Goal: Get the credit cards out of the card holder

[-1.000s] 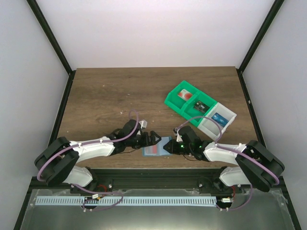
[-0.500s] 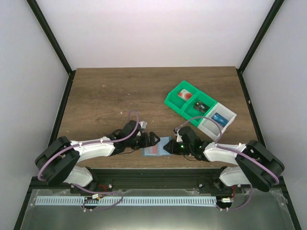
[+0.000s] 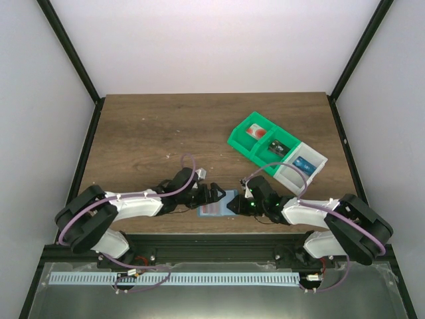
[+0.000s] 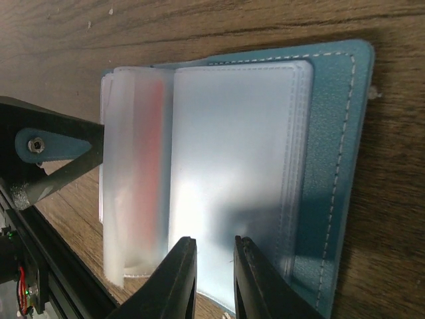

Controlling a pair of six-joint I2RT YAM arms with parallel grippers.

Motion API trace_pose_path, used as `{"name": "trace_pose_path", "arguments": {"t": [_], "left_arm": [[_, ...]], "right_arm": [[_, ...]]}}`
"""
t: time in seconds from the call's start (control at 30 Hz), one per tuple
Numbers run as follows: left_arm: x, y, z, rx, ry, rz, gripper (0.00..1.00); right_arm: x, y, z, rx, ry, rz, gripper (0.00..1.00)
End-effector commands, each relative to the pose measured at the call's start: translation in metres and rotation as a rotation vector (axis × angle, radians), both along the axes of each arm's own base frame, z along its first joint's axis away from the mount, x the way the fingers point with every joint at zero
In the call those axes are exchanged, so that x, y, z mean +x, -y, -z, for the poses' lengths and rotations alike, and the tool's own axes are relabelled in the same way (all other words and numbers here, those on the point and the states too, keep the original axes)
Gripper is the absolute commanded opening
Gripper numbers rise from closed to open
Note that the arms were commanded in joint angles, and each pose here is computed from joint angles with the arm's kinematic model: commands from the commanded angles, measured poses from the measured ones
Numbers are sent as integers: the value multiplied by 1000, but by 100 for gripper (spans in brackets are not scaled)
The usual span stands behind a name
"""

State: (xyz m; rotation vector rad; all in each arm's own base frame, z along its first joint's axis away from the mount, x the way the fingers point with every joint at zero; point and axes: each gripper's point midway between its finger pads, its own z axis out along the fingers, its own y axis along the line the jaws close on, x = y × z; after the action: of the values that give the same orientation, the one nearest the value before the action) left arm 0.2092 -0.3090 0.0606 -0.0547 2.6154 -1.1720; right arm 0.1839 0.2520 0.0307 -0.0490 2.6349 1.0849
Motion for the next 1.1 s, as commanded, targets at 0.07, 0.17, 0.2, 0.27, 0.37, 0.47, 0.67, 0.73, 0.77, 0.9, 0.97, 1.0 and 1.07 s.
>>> {"name": "trace_pose_path", "arguments": {"t": [0.07, 0.17, 0.2, 0.27, 0.37, 0.47, 0.67, 0.73, 0.77, 0.9, 0.97, 1.0, 1.07], "left_arm": [[-2, 14, -10, -68, -12, 15, 100], [-3, 19, -9, -104, -37, 21, 100], [-4, 21, -9, -118, -41, 24, 100], [-4, 22, -6, -124, -49, 19, 100], [-3, 24, -5, -131, -53, 21, 100], [-2, 29, -14, -169, -48, 22, 100], [4, 42, -30, -213, -36, 39, 100], [3, 44, -28, -214, -45, 44, 100], [3, 44, -26, -211, -48, 44, 100], [6, 47, -27, -220, -47, 42, 100], [7, 50, -29, -225, -44, 47, 100], [9, 52, -30, -227, -41, 47, 100], [11, 56, -32, -230, -33, 52, 100]], "right_arm": [[-1, -1, 2, 0, 4, 4, 18], [-1, -1, 3, -1, 6, 3, 18], [0, -1, 3, -1, 6, 4, 18], [0, -2, 2, -2, 9, 2, 18], [0, -1, 1, 0, 12, 4, 18], [-1, 0, 0, 1, 17, 6, 18], [0, -2, -15, 71, 92, -4, 18], [3, 1, -20, 73, 113, 17, 18], [3, 3, -23, 72, 123, 26, 18], [5, 13, -35, 64, 164, 62, 19], [4, 14, -44, 72, 183, 59, 23], [3, 15, -45, 70, 185, 57, 23], [0, 17, -47, 72, 182, 56, 24]]}}
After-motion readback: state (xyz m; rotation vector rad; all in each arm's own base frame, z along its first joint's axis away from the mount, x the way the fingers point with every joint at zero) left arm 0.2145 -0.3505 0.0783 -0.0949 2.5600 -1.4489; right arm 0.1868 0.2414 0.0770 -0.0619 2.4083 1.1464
